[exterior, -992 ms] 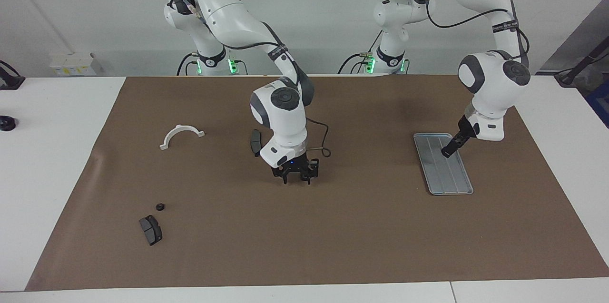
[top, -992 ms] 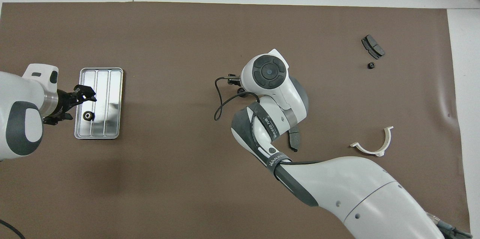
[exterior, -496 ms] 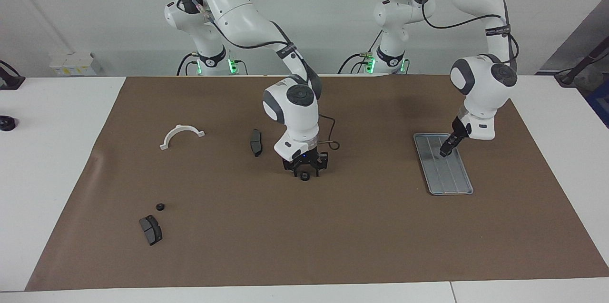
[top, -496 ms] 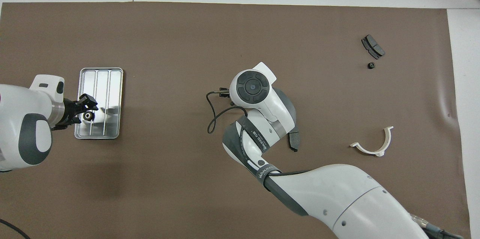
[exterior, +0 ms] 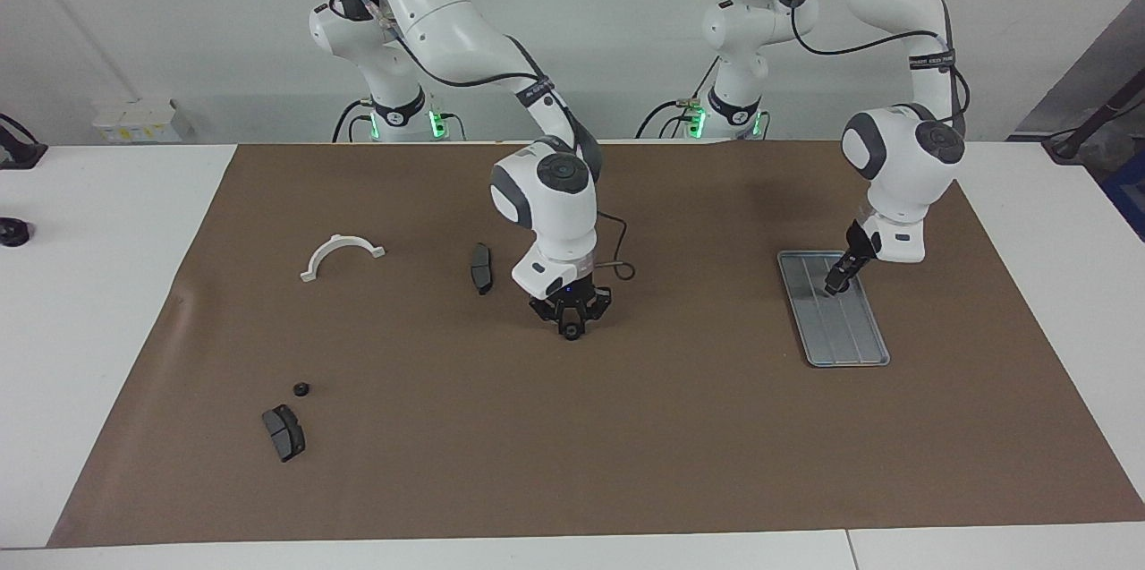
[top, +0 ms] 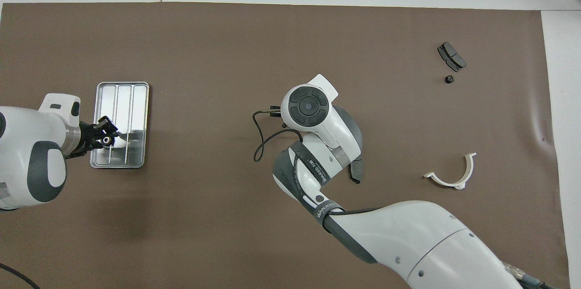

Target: Place bearing gear from tray to pile

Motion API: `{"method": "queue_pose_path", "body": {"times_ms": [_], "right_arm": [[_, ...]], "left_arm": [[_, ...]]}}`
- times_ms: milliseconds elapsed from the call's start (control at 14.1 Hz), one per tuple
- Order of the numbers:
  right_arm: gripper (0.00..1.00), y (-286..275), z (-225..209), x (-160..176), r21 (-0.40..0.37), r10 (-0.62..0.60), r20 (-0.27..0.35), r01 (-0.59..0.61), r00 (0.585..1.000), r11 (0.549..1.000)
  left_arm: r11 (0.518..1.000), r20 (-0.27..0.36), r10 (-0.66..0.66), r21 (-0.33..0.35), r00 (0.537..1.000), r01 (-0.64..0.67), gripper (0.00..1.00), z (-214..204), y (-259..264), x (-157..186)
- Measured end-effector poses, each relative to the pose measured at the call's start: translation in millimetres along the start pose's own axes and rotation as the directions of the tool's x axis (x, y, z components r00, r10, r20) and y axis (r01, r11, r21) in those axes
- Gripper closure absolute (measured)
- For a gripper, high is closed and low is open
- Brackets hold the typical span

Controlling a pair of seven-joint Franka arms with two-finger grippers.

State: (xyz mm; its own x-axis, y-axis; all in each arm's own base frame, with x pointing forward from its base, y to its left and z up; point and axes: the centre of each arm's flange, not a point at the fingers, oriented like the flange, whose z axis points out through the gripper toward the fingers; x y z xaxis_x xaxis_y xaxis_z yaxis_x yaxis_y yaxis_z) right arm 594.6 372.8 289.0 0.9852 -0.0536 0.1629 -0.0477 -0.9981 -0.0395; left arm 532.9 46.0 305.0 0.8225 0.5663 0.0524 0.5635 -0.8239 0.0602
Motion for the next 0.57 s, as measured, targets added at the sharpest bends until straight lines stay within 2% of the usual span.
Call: {"method": "queue_pose_path", "body": {"times_ms": [283,567], "right_arm": [[0.64,19.3,1.4,13.1,-0.032,0.001,-0.023,-0.002,1.0,0.999],[0.64,117.7,3.1,69.1,-0.089,-0.007,-0.048,0.002,0.999,0.996]], "left_arm": [[1.0,-0.009,0.002,-0.003,1.0,-0.002,0.48,2.0,0.5,1.1],[0.999,-0.032,0.032,0.009,0.999,-0.032,0.54,1.4,1.7,2.4]]}}
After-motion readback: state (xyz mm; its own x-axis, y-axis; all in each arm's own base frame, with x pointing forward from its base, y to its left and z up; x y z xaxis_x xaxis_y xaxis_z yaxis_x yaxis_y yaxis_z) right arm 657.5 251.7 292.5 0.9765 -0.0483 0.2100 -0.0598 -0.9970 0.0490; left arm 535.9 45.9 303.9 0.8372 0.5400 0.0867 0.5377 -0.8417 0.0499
